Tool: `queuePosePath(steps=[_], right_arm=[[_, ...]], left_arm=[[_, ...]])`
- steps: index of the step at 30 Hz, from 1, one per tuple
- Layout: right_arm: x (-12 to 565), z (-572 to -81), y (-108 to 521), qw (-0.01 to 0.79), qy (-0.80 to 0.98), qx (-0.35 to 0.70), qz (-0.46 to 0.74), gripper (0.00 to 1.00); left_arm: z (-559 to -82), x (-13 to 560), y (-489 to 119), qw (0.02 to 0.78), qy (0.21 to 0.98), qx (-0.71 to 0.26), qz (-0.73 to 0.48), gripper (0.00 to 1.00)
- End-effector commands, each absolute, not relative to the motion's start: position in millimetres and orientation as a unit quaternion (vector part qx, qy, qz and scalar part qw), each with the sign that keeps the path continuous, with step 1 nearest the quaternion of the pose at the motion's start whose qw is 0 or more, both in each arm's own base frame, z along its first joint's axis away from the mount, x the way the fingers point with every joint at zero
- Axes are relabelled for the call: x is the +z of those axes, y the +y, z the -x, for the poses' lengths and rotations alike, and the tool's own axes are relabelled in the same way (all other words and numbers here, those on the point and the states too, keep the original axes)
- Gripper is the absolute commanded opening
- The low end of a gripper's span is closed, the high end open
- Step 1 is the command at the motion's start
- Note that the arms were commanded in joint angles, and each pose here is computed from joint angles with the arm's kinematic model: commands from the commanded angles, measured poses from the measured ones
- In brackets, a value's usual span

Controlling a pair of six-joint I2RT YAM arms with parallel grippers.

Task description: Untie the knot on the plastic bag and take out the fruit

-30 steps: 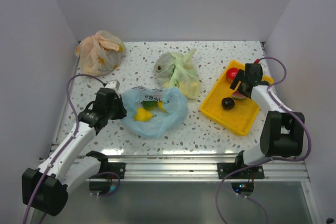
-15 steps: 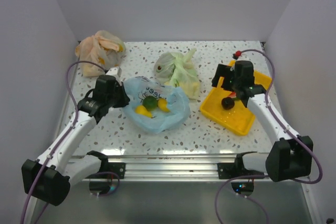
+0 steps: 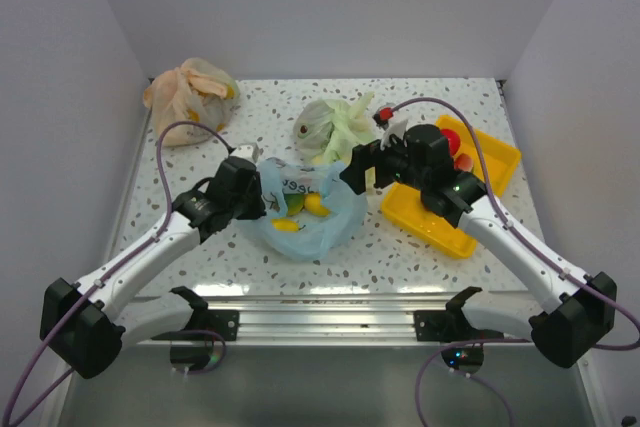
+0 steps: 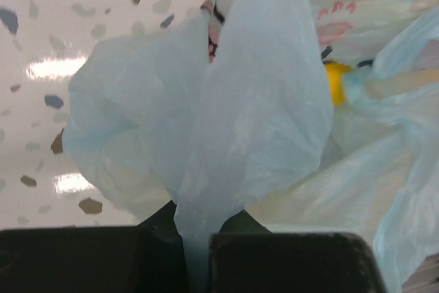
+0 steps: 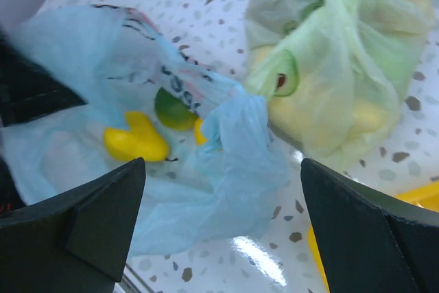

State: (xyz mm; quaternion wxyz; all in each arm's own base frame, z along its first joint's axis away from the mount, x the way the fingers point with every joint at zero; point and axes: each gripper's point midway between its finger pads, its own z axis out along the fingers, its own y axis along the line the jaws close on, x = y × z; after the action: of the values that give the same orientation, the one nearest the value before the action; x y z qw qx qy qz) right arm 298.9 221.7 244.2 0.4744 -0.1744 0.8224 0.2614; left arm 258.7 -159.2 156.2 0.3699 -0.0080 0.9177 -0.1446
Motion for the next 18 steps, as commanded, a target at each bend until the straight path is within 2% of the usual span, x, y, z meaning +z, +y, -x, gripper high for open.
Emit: queuePosePath(steps=[1, 5, 7, 11, 15, 18], right_arm=[[264, -273, 264, 0.471, 0.780, 0.312, 0.269, 0.98], [238, -232, 315, 0.415, 0.771, 0.325, 0.358, 0.97], [220, -227, 330, 0.399, 0.775, 0.323, 0.369, 0.96], [191, -206, 360, 0.357, 0.773, 0.332, 0.406, 0.89], [189, -197, 387, 0.352, 0.756, 0.335, 0.438, 0.86], [178, -211, 395, 0.361, 0.768, 0.306, 0.432, 0.81]], left_arm=[[-246, 118, -141, 0.337, 0.934, -0.104, 0.052, 0.00], [-236, 105, -135, 0.328, 0.937, -0.102, 0.062, 0.00], [-230, 98, -129, 0.320, 0.941, -0.091, 0.066, 0.00], [-223, 99, -112, 0.331, 0.937, -0.065, 0.089, 0.00], [-216, 95, -104, 0.336, 0.934, -0.062, 0.103, 0.00], [-213, 92, -106, 0.338, 0.932, -0.076, 0.104, 0.00]])
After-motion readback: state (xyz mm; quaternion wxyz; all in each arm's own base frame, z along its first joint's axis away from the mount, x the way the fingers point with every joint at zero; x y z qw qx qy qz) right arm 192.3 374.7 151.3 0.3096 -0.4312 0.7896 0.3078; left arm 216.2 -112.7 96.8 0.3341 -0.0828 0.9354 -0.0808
